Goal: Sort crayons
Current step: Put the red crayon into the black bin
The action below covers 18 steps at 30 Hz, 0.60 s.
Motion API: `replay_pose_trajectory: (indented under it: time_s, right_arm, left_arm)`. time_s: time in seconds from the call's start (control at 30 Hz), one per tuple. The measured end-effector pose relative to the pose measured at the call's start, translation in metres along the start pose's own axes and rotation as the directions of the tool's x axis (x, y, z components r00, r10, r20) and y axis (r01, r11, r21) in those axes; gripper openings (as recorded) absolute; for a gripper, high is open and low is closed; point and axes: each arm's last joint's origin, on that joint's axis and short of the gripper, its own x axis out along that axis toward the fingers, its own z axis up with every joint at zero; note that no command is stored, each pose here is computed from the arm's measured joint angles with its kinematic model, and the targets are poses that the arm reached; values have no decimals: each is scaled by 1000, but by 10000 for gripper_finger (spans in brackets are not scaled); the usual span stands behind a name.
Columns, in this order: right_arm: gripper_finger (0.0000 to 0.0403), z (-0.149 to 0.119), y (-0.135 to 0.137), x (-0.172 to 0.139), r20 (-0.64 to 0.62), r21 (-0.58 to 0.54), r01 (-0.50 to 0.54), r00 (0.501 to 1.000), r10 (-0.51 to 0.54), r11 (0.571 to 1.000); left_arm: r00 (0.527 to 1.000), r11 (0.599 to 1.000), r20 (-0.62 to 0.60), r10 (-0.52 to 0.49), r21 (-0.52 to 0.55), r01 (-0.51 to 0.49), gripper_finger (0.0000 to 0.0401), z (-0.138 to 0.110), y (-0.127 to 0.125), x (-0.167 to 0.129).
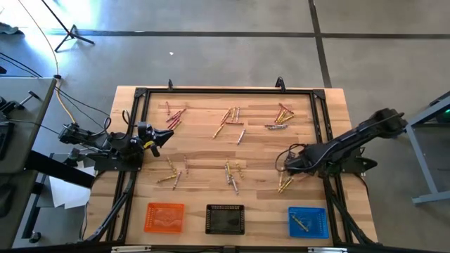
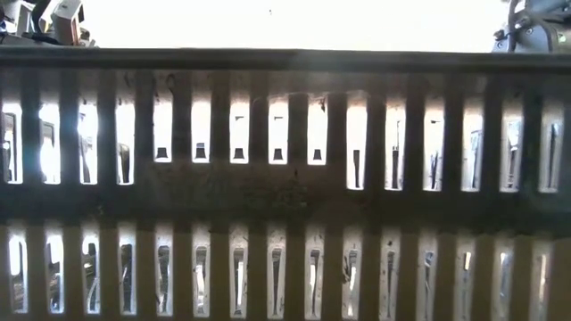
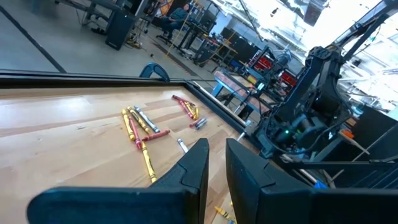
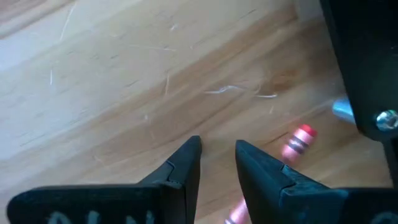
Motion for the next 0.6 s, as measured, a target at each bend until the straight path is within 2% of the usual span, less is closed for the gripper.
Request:
replay_pose_trajectory:
  time_s: [0.13,0.23,0.27,0.33,0.4,0.47,0.53,0.6]
  right_arm:
    - [94,1,0,-7,11,-17,-13,1000,13,1000]
    - [94,3,1,-17,34,-39,-94,995,95,995]
    - [94,3,2,-19,28,-70,-120,992,122,990]
    - [94,0,3,-25,-24,-231,-177,984,176,957]
    - [94,-8,5,-33,-139,-431,-242,970,201,869]
    - [94,-14,3,-40,-251,-604,-273,957,146,749]
    - [94,-20,1,-47,-334,-713,-304,940,75,632]
    - [94,-25,0,-55,-399,-773,-347,917,20,531]
  left_arm:
    - [1000,1000,0,0,0,0,45,0,0,0]
    - [1000,1000,0,1,0,-1,45,0,0,0]
    - [1000,1000,0,0,0,0,45,0,0,0]
    - [1000,1000,0,1,0,-1,45,0,0,0]
    - [1000,1000,0,0,0,0,45,0,0,0]
    - [1000,1000,0,0,0,0,45,0,0,0]
    - [1000,1000,0,0,0,0,45,0,0,0]
    - [1000,1000,0,1,0,-1,45,0,0,0]
